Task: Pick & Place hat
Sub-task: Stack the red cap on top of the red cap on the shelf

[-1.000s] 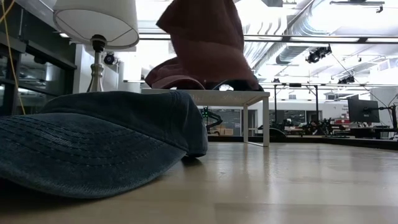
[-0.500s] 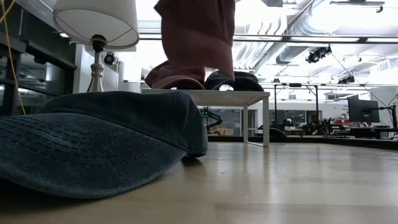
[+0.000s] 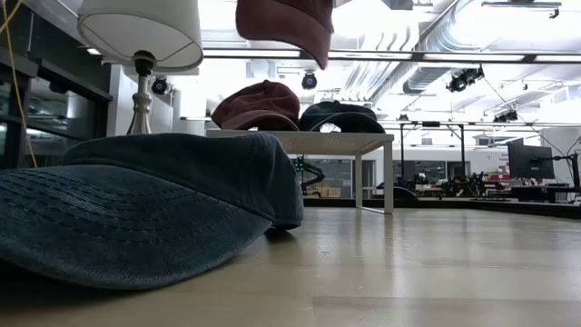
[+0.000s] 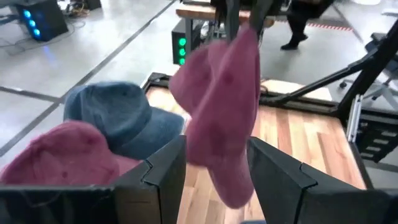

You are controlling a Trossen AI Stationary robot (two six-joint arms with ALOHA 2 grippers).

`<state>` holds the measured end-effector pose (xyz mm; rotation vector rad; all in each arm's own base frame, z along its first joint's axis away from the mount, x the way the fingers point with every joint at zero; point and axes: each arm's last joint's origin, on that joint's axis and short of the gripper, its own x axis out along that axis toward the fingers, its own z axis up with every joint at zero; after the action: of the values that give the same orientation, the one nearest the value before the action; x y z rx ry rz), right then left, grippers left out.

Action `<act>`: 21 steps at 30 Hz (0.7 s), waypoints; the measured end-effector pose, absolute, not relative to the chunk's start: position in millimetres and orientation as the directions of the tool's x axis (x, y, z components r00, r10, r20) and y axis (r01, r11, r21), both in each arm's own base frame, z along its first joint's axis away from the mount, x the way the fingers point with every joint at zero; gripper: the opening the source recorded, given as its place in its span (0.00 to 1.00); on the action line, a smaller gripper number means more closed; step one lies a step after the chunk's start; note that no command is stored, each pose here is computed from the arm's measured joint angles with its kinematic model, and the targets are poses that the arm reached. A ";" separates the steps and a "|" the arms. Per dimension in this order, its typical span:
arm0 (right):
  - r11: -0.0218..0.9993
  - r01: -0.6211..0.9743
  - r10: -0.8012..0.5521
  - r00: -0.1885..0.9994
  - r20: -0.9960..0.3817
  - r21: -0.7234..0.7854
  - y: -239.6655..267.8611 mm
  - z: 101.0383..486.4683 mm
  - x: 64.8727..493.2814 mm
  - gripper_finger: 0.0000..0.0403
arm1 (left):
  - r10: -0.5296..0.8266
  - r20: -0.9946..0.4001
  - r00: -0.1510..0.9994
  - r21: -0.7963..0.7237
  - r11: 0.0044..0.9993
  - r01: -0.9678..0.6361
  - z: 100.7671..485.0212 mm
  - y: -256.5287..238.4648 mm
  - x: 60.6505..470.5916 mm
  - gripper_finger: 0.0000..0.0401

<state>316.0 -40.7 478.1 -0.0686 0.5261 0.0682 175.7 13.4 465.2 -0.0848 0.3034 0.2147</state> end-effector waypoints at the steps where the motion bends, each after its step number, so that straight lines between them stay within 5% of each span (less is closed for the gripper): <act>1: 0.996 -0.078 0.044 0.868 -0.495 -0.049 -42.0 480.7 317.0 0.09 | 0.198 -0.315 0.928 -0.048 0.973 -0.224 464.4 13.4 174.6 0.42; 21: 0.997 -0.005 0.048 0.791 -0.610 0.071 -41.1 452.8 364.0 0.09 | 0.235 -0.464 0.854 0.017 0.966 -0.257 449.8 14.1 166.0 0.42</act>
<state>364.0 -41.1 452.8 0.0669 0.6578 0.0286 166.0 14.1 449.8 -0.0462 0.4823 0.2590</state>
